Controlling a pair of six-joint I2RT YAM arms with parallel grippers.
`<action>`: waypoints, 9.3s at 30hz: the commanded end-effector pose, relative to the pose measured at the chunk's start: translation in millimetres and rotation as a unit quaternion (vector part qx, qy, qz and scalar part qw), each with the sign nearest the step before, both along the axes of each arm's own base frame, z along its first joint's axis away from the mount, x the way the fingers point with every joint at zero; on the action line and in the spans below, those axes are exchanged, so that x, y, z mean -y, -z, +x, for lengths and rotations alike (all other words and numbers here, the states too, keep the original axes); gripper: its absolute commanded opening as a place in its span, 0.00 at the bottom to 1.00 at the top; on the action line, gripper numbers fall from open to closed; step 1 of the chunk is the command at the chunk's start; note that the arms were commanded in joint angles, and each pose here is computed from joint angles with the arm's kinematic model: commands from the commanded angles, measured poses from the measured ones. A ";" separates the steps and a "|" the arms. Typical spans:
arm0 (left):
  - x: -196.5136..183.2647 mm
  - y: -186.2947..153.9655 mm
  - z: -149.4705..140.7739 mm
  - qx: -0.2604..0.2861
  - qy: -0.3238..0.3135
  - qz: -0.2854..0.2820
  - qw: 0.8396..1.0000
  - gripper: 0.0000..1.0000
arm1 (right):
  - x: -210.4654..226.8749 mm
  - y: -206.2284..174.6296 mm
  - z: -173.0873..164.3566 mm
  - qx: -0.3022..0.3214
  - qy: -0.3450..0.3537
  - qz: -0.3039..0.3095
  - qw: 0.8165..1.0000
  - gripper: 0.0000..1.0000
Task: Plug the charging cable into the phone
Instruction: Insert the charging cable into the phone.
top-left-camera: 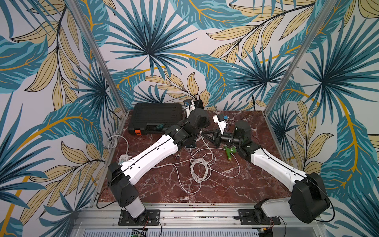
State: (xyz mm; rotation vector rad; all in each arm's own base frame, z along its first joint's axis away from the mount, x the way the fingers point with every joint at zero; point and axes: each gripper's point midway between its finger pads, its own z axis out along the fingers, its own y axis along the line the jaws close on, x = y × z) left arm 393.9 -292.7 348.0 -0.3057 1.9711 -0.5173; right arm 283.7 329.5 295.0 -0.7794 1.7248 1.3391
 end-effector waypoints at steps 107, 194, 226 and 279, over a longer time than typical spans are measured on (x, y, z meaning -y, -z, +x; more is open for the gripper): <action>12.6 35.1 -12.5 0.001 0.069 0.010 0.998 0.00 | 7.4 -4.2 30.0 -0.023 0.036 0.010 0.999 0.00; 19.8 89.1 -41.1 -0.121 0.086 -0.026 0.989 0.00 | 14.8 4.5 27.4 -0.017 0.046 -0.003 0.999 0.00; 26.4 103.2 -46.4 -0.141 0.108 -0.018 0.984 0.00 | 10.5 11.7 48.4 -0.025 0.070 -0.017 0.997 0.00; 30.1 122.4 -0.4 -0.179 0.104 0.012 0.978 0.00 | 36.6 2.3 35.6 0.041 0.091 -0.010 0.995 0.48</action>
